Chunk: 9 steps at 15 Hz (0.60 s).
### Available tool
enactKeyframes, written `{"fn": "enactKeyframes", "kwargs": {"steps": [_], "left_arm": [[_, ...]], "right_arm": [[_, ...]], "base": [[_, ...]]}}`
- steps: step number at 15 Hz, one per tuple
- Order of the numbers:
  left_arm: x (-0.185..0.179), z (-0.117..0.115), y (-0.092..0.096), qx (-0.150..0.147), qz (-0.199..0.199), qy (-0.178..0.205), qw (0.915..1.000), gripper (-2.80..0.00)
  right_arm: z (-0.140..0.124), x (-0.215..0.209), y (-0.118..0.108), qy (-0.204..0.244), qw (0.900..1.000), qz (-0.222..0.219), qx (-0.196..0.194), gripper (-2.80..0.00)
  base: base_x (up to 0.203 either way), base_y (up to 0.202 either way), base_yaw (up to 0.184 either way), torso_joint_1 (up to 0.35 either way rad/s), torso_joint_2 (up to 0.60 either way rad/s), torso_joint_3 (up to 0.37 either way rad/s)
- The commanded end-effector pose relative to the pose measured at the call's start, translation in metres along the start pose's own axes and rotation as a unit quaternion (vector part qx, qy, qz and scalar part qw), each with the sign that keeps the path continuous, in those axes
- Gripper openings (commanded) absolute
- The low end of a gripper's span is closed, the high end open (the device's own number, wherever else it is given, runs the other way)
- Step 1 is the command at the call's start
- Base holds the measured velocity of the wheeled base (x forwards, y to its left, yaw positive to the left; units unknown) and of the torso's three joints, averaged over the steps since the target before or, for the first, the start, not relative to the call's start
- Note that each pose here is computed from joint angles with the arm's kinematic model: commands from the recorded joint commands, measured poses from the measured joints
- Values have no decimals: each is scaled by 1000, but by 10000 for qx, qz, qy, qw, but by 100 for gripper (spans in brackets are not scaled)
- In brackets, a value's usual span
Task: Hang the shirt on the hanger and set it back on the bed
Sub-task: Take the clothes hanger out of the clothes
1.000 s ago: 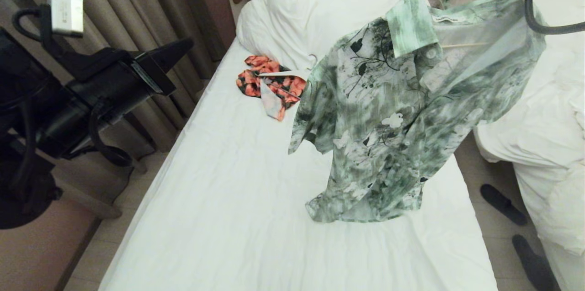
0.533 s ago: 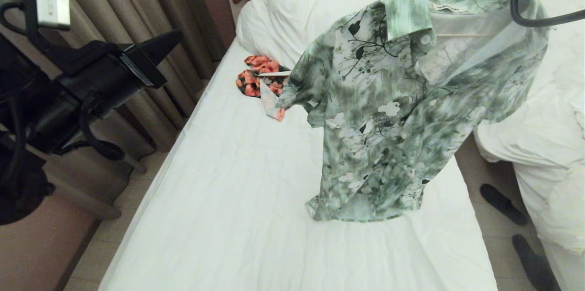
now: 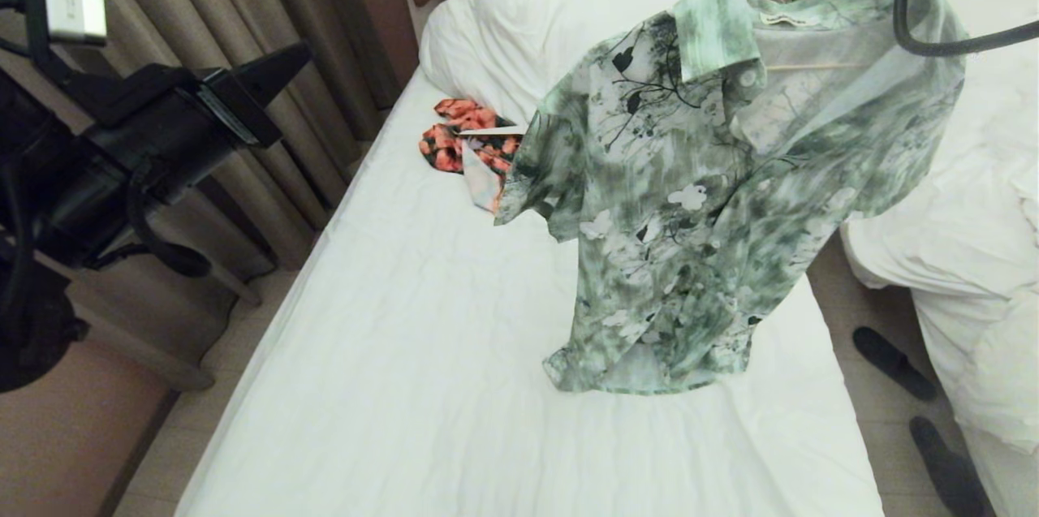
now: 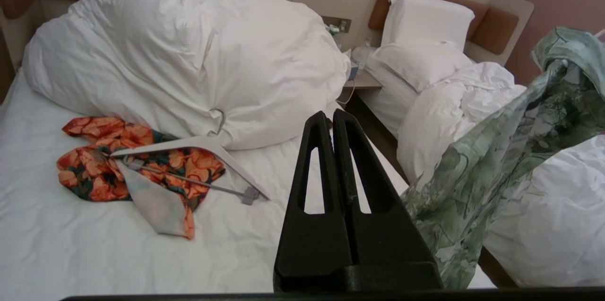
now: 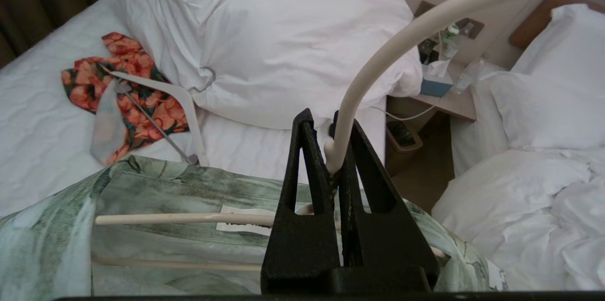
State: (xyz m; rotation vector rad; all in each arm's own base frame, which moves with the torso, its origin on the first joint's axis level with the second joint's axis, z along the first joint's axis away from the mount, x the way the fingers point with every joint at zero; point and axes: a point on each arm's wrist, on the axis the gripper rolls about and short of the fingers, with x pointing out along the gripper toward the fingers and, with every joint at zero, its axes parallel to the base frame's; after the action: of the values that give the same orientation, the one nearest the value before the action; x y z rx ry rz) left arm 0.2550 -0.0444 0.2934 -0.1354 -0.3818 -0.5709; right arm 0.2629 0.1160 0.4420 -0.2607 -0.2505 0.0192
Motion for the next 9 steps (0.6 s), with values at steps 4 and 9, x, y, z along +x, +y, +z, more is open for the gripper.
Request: {"fn": "enactKeyframes", "kwargs": {"steps": [4,9], "left_arm": [[-1,3,-1,13,-28,-54,10000,-280],[-1,2,-2,3,-43,-39,10000,-280]], "right_arm": [[2,-2,3,-17,9999,-4,-109,-280],[4,-4,1,-37,9999,-20,-140,-280]], "base": [[0,0,0,0,0,0],[0,0,0,0,0,0]]}}
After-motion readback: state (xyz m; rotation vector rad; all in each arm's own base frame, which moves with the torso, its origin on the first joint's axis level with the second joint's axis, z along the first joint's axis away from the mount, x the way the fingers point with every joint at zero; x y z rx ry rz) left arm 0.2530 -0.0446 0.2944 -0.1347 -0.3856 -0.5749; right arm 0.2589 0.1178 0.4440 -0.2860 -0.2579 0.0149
